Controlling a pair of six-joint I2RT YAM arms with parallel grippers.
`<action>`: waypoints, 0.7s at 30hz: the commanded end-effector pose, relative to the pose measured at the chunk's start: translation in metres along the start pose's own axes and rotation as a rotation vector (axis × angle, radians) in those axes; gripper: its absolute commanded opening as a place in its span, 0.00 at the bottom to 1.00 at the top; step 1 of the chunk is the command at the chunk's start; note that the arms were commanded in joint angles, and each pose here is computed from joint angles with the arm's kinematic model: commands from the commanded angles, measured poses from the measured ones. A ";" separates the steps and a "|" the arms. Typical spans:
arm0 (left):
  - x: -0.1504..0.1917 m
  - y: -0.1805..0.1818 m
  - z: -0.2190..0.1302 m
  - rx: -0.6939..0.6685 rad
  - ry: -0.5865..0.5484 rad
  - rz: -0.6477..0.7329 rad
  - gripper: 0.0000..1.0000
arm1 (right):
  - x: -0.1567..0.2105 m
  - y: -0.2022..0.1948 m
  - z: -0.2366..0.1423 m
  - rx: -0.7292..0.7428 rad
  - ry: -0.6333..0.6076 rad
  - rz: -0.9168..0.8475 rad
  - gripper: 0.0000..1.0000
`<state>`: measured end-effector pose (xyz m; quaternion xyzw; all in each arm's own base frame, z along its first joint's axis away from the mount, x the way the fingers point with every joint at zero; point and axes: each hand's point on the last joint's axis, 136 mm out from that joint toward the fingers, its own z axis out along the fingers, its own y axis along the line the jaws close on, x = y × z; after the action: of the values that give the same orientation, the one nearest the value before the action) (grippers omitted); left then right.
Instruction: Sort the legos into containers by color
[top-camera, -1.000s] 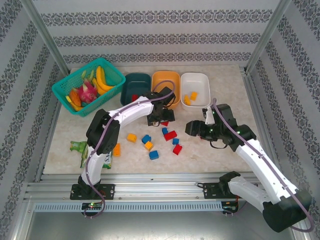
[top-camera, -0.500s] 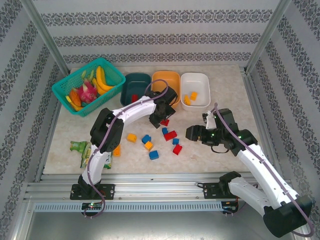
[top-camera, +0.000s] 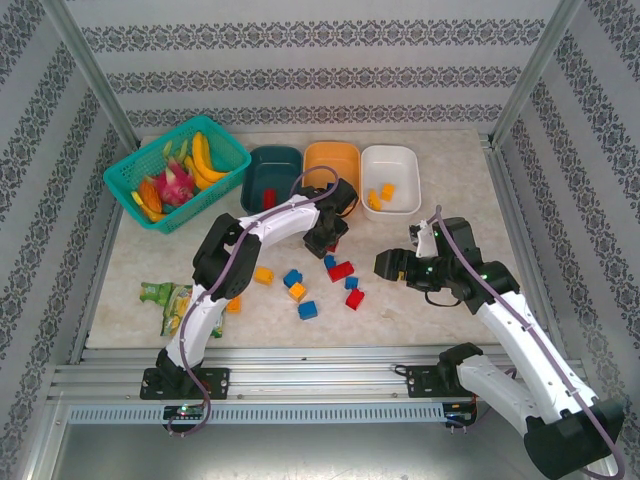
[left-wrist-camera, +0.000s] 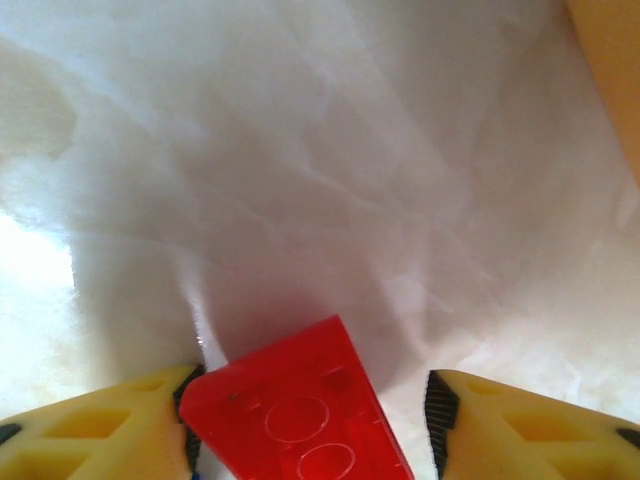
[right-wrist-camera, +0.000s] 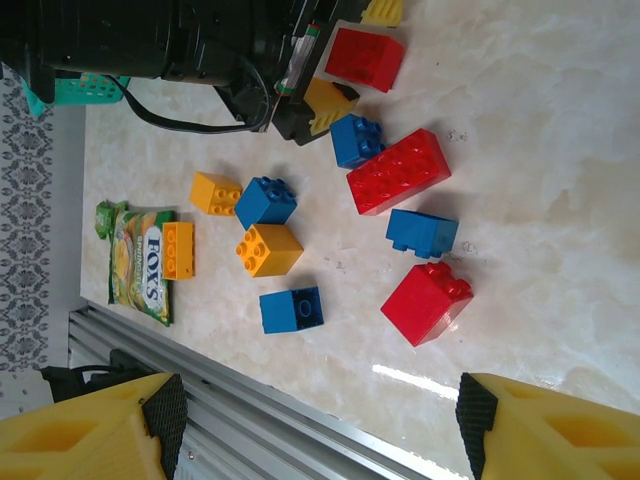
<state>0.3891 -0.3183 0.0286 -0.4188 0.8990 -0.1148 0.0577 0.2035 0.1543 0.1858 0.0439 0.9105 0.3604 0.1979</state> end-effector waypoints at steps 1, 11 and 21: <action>-0.005 0.000 0.002 -0.017 -0.029 -0.009 0.56 | 0.003 -0.001 0.000 -0.009 0.007 0.013 0.74; -0.010 -0.006 -0.021 0.021 -0.068 0.036 0.29 | -0.004 0.003 0.002 -0.019 0.002 0.003 0.73; -0.048 0.004 -0.116 0.090 -0.170 0.323 0.29 | -0.034 0.067 -0.007 -0.212 -0.028 -0.129 0.74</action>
<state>0.3928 -0.2955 0.1031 -0.3350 0.9233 -0.1307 0.1350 0.2177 0.1724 0.2083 0.0181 0.8946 0.3982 0.2021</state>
